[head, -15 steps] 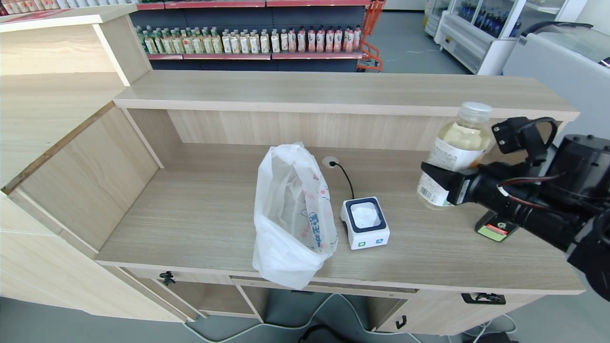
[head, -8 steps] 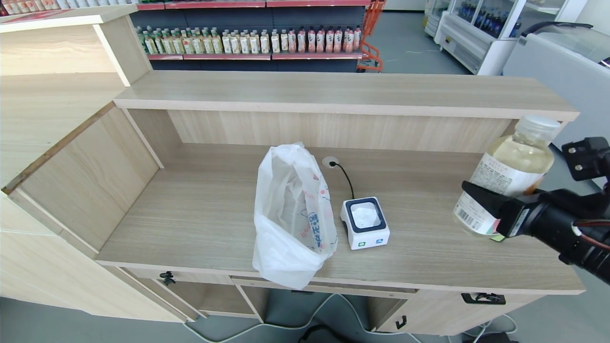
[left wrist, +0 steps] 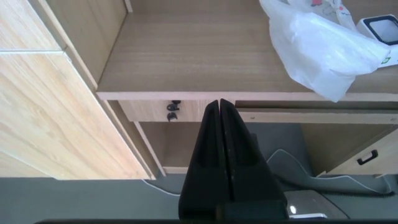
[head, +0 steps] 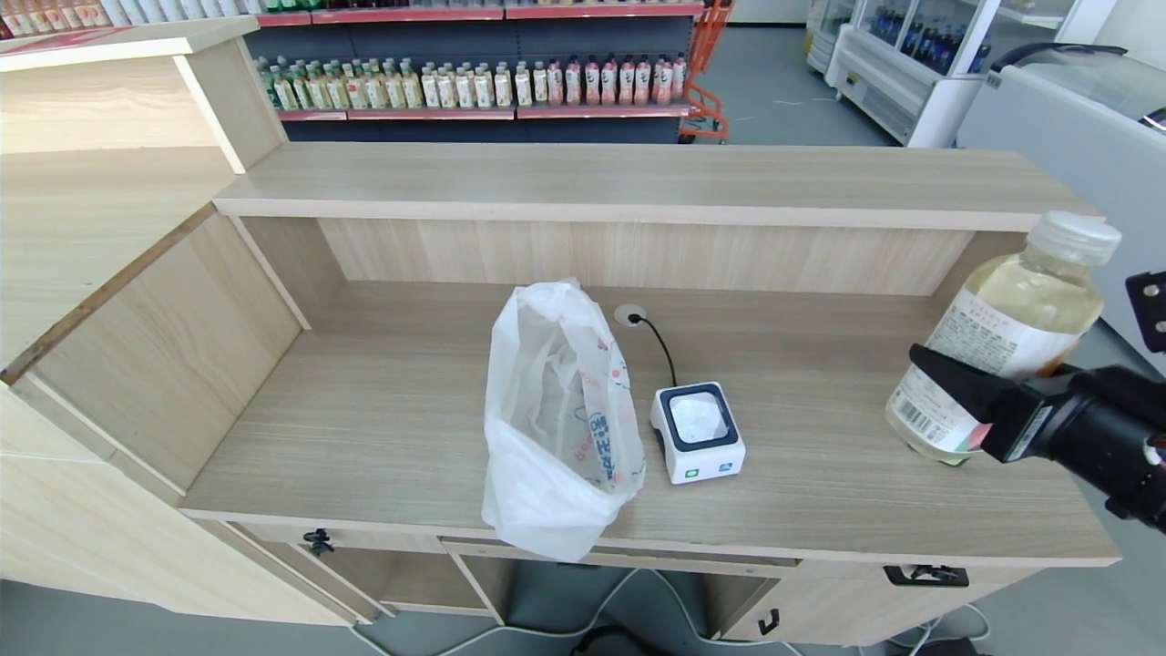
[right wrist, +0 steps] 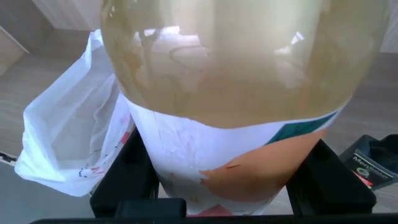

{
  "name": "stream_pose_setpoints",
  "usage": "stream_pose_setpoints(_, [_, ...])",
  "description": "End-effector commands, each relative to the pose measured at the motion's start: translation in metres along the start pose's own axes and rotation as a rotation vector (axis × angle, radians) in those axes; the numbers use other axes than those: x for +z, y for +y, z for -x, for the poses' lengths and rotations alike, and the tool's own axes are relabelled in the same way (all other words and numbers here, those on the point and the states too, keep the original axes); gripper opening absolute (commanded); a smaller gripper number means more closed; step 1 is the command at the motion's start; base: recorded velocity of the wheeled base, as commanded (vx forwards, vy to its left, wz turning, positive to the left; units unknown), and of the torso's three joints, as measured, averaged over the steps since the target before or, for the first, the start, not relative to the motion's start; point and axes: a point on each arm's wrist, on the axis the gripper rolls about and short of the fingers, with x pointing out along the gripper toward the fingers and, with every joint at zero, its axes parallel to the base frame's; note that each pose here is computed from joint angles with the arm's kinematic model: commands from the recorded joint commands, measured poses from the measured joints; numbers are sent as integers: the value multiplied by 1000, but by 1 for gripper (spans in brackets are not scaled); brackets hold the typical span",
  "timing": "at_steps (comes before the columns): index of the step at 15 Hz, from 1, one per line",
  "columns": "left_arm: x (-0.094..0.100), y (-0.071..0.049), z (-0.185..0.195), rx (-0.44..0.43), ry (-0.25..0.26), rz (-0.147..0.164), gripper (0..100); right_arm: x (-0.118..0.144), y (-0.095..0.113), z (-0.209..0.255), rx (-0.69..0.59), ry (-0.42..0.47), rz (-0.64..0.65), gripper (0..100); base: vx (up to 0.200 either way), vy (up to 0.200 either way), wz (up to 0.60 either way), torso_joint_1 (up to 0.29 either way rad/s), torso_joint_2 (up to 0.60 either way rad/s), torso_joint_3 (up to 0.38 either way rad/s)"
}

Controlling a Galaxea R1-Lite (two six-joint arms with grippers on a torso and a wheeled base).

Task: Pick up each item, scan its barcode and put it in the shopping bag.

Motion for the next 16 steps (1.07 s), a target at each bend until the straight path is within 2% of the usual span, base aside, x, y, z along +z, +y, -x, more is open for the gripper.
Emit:
stream_pose_setpoints(1, [0, 0, 0, 1, 1, 1, 0, -1, 0, -1, 5, 8, -1, 0, 0, 200, 0, 2, -2, 12])
stream_pose_setpoints(9, [0, 0, 0, 1, 2, 4, 0, -12, 3, -21, 61, 64, -6, 0, 0, 200, 0, 4, 0, 2])
stream_pose_setpoints(13, [0, 0, 0, 1, 2, 4, 0, -33, 10, -43, 148, 149, 13, 0, 0, 0, 0, 0, 0, 0])
stream_pose_setpoints(16, [0, 0, 0, 1, 2, 4, 0, -59, 19, -80, 180, 156, 27, 0, 0, 0, 0, 0, 0, 0])
